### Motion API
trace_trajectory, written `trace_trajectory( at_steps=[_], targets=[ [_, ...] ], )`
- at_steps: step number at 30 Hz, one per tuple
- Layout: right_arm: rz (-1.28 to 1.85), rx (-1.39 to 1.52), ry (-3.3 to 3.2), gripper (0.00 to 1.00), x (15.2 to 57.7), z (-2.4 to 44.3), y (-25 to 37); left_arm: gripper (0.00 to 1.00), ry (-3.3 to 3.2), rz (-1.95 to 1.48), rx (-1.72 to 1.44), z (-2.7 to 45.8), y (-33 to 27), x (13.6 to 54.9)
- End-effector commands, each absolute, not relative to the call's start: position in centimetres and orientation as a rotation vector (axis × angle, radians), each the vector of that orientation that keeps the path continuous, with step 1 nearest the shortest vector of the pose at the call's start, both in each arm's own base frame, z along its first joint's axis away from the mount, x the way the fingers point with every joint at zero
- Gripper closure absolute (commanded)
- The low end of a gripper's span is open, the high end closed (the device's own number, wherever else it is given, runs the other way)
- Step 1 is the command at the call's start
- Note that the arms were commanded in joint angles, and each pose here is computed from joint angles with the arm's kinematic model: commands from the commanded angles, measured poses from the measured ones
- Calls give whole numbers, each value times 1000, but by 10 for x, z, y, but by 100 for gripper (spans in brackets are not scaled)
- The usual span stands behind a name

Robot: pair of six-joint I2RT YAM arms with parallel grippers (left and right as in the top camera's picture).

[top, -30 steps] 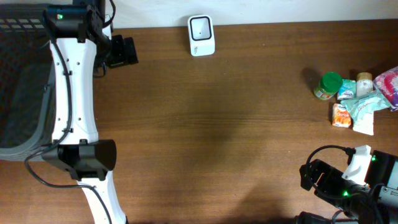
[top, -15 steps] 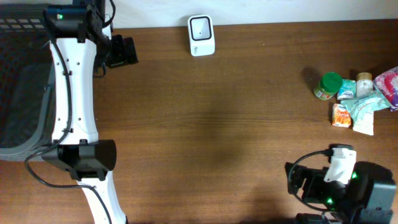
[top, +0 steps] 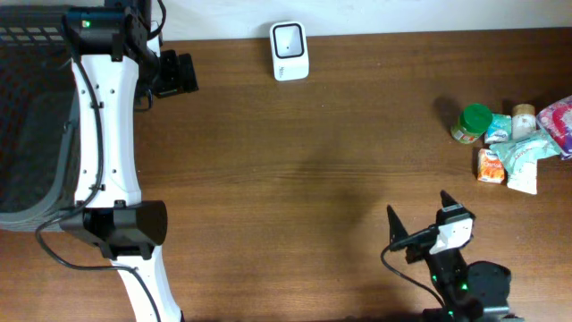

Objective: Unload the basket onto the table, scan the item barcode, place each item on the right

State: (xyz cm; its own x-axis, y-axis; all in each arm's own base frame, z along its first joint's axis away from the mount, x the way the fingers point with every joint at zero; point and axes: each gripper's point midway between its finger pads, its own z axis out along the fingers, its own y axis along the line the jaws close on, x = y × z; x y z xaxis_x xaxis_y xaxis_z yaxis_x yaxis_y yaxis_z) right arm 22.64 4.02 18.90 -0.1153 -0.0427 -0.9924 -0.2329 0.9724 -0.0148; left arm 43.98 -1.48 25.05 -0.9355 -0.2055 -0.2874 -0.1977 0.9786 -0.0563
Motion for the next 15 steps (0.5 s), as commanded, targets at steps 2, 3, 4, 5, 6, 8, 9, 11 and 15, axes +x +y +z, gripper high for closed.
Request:
trace_trajectory(
  at_steps=[2,3,4,5,6,8,9,11,15],
  targets=[
    [142,-206,1651,1,237,169,38,1,2809,-31,-273,259,-15,438],
    [141,-206,1641,1,239,166,38,1,2809,-31,-273,259,-15,438],
    [140,-206,1635,1,241,161,38,1,2809,-31,-273,259,-15,438],
    [131,-200,1618,1,243,161,37,1,2809,-31,-273,259,-15,438],
    [110,-180,1620,1,243,161,33,1,2809,-31,-273,259,-15,438],
    [79,-149,1625,1,245,160,26,1,2809,-31,-273,259,-15,438],
    [74,-145,1627,1,245,160,25,1,2809,-31,-273,259,-15,438],
    [74,-139,1632,1,245,158,24,1,2809,-31,-273,259,-15,438],
    [88,14,1648,1,246,156,10,1,2809,-31,-273,259,-15,438]
  ],
)
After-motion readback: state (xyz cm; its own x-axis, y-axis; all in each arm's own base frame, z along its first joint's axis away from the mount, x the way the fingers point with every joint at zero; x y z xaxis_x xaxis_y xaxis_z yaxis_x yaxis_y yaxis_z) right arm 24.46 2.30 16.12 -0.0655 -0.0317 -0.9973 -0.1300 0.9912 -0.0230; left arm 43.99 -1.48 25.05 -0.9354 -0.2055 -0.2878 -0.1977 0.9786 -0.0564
